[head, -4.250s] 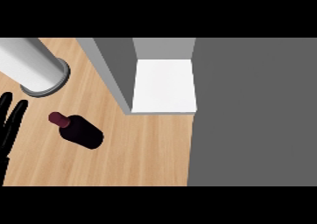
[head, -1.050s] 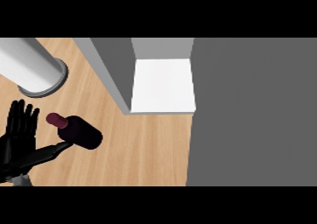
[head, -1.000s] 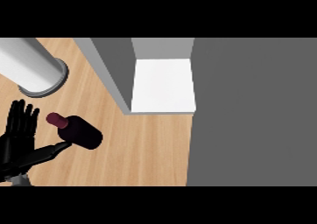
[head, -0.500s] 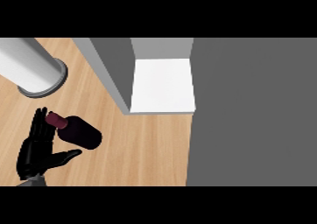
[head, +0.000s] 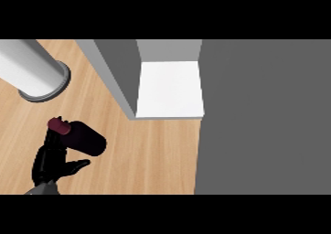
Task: Pick up the wine, place it into the cabinet and close the cabinet
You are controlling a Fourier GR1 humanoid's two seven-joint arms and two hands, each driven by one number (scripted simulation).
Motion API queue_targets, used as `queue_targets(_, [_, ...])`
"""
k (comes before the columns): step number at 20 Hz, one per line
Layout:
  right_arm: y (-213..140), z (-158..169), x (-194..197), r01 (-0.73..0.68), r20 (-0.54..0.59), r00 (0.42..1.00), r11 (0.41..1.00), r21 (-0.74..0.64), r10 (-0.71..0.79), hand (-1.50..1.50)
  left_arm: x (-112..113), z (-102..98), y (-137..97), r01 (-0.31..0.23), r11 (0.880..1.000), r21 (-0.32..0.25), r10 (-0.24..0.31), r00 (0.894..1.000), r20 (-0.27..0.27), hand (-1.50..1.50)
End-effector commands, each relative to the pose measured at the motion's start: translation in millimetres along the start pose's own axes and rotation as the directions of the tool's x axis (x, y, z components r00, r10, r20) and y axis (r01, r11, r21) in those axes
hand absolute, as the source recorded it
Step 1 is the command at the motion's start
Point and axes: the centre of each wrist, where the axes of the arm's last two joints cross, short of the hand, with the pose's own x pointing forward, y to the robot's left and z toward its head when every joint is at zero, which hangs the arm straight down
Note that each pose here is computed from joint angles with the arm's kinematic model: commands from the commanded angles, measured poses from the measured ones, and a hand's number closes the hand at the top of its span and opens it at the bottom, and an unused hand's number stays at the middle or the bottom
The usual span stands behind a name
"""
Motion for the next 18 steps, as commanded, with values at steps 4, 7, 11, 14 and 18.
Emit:
queue_targets(4, [-2.3, 15.3, 16.9, 0.071, 0.065, 0.995, 0.997, 0.025, -0.073, -1.50, -23.0, -15.5, -13.0, -0.069, 0.998, 0.006, 0.069, 0.998, 0.005, -1.50])
queue_targets(7, [11.3, 19.9, 19.6, 0.062, 0.048, 0.997, 0.998, 0.018, -0.063, -1.50, -23.8, -12.5, -0.5, -0.106, 0.994, 0.021, 0.106, 0.994, 0.018, -1.50])
queue_targets(11, [7.8, 8.3, 29.2, 0.084, 0.055, 0.995, 0.996, 0.022, -0.085, -1.50, -29.9, -23.8, -12.5, -0.117, 0.993, 0.018, 0.116, 0.993, 0.031, -1.50])
queue_targets(14, [6.0, 6.7, 29.9, 0.054, 0.065, 0.996, 0.998, 0.044, -0.057, -1.50, -20.6, -35.3, -5.9, -0.141, 0.990, -0.003, 0.141, 0.989, 0.043, -1.50])
queue_targets(18, [2.2, 18.5, 16.2, 0.053, 0.041, 0.998, 0.998, 0.027, -0.054, -1.50, -22.2, -30.2, -0.8, -0.197, 0.975, -0.107, 0.198, 0.980, -0.002, 1.50])
